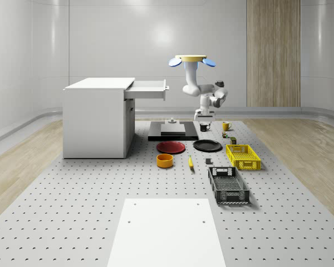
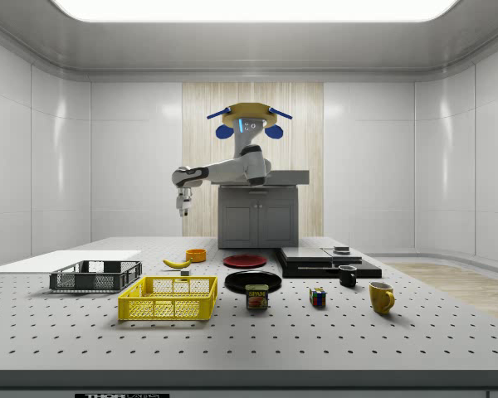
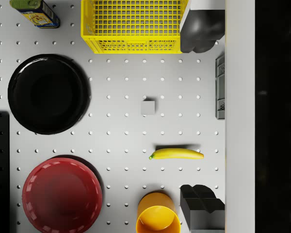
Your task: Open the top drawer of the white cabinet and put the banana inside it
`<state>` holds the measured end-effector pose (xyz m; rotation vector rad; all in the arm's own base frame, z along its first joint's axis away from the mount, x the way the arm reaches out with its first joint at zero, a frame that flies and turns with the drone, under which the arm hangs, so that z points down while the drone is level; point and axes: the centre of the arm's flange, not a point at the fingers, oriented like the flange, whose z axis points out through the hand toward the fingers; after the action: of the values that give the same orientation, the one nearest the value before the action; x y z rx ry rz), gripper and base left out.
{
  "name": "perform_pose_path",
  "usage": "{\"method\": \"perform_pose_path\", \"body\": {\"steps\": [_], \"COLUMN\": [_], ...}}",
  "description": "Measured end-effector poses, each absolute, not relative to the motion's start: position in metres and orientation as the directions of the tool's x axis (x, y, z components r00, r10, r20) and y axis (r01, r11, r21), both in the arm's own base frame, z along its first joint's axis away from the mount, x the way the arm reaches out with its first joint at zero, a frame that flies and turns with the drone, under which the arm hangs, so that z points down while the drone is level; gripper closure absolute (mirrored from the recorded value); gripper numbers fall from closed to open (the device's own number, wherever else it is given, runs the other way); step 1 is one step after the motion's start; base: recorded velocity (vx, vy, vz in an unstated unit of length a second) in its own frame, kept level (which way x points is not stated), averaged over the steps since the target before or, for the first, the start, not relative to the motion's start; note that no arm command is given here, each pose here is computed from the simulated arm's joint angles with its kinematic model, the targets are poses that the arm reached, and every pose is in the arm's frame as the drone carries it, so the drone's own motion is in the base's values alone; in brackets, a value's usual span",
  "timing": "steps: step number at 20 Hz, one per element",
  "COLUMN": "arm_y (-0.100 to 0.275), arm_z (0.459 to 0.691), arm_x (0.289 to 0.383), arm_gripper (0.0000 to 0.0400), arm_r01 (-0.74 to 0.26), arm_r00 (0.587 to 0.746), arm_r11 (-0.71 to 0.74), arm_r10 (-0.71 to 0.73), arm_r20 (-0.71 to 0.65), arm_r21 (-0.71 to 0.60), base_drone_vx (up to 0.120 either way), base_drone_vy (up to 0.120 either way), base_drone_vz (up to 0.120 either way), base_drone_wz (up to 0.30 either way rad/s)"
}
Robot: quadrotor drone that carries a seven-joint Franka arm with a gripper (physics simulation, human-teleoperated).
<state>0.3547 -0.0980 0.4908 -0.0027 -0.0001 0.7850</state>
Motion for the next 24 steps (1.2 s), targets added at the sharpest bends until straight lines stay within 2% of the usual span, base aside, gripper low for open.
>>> {"method": "perform_pose_path", "body": {"steps": [5,24], "arm_y": [-0.0980,-0.0980], "arm_z": [0.4908,0.4908], "arm_x": [0.3547,0.3547], "arm_gripper": [0.0000,0.0000], "arm_r01": [-0.707,-0.707], "arm_r00": [0.707,0.707], "arm_r11": [0.707,0.707], "arm_r10": [0.707,0.707], "arm_r20": [-0.001,-0.001], "arm_r21": [-0.003,-0.003], "base_drone_vx": [0.104,0.000], "base_drone_vy": [0.000,0.000], "base_drone_vz": [-0.120,-0.120], "base_drone_wz": [0.000,0.000]}}
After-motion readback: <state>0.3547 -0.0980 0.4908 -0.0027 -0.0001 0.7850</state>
